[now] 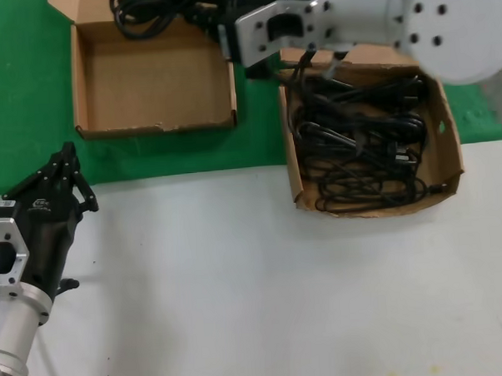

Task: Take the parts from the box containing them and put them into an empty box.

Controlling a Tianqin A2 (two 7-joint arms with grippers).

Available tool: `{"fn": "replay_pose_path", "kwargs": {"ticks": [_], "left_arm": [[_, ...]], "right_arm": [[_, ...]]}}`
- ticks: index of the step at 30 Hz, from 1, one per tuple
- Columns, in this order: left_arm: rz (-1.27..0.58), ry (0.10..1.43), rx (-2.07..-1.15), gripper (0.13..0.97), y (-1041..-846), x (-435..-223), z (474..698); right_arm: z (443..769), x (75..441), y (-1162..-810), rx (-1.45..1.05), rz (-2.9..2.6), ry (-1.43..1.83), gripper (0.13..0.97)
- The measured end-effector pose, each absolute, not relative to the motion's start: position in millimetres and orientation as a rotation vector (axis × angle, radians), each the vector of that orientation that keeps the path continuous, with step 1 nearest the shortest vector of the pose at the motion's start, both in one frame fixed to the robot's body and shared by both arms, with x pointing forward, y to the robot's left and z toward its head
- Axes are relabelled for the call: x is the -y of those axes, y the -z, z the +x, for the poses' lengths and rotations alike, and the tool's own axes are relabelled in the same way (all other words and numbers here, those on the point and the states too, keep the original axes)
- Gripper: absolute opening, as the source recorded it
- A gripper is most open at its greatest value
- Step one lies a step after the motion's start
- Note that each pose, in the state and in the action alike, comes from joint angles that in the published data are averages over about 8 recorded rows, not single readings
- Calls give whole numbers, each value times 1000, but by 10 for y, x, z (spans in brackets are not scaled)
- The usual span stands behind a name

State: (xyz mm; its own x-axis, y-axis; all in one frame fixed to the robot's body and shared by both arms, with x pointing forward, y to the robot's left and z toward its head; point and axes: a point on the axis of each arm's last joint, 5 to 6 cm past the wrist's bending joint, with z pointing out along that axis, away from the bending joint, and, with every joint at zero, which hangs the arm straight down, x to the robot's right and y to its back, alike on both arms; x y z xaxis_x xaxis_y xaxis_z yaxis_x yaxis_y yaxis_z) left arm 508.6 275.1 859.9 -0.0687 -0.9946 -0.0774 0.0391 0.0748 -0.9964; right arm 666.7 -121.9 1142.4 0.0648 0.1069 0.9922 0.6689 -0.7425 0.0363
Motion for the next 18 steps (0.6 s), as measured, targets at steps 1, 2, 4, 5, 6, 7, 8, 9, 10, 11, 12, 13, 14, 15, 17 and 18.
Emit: {"fn": "replay_pose_path", "kwargs": {"ticks": [1, 2, 4, 5, 6, 7, 8, 9, 10, 11, 12, 13, 14, 15, 17, 18], "left_arm": [[-1092, 1221, -1268, 145, -8599, -2751, 5086], [-1092, 1221, -1268, 145, -8599, -2751, 5086], [-1092, 1221, -1268, 145, -8599, -2751, 5086], [-1092, 1221, -1268, 145, -8599, -2751, 5086], [-1092, 1221, -1268, 145, -8599, -2751, 5086], [-1092, 1221, -1268, 145, -8599, -2751, 5086], [-1092, 1221, -1268, 145, -8599, -2751, 5086], [-1092, 1221, -1268, 145, -8599, -2751, 5086], [-1092, 1221, -1268, 145, -8599, -2751, 5086], [-1092, 1221, -1268, 145, -8599, -2751, 5086], [-1092, 1221, -1268, 145, -8599, -2751, 5086], [-1092, 1221, -1268, 145, -8599, -2751, 5086], [-1092, 1221, -1268, 145, -8599, -2751, 5086], [-1092, 1221, -1268, 145, -8599, -2751, 5086], [-1092, 1221, -1268, 145, -8599, -2751, 5086], [-1092, 1221, -1268, 145, -8599, -2751, 5086]], "right_arm": [[6697, 1179, -11389, 770, -1912, 1717, 206], [6730, 1140, -11351, 768, -1910, 1714, 206], [6799, 1067, -11270, 765, -1903, 1709, 206], [6835, 1033, -11226, 762, -1899, 1707, 206], [6871, 1002, -11180, 759, -1896, 1705, 206], [6907, 974, -11134, 756, -1893, 1703, 206], [6943, 949, -11084, 753, -1893, 1700, 211], [6978, 926, -11033, 750, -1893, 1697, 217], [7009, 908, -10983, 748, -1895, 1694, 222], [7039, 892, -10933, 746, -1898, 1691, 227], [7066, 880, -10885, 745, -1903, 1687, 233], [7087, 872, -10842, 744, -1907, 1684, 238], [7106, 868, -10805, 744, -1912, 1681, 243], [7120, 868, -10775, 743, -1916, 1680, 249], [7134, 882, -10751, 742, -1920, 1681, 262], [7135, 897, -10756, 740, -1920, 1685, 276]]}}
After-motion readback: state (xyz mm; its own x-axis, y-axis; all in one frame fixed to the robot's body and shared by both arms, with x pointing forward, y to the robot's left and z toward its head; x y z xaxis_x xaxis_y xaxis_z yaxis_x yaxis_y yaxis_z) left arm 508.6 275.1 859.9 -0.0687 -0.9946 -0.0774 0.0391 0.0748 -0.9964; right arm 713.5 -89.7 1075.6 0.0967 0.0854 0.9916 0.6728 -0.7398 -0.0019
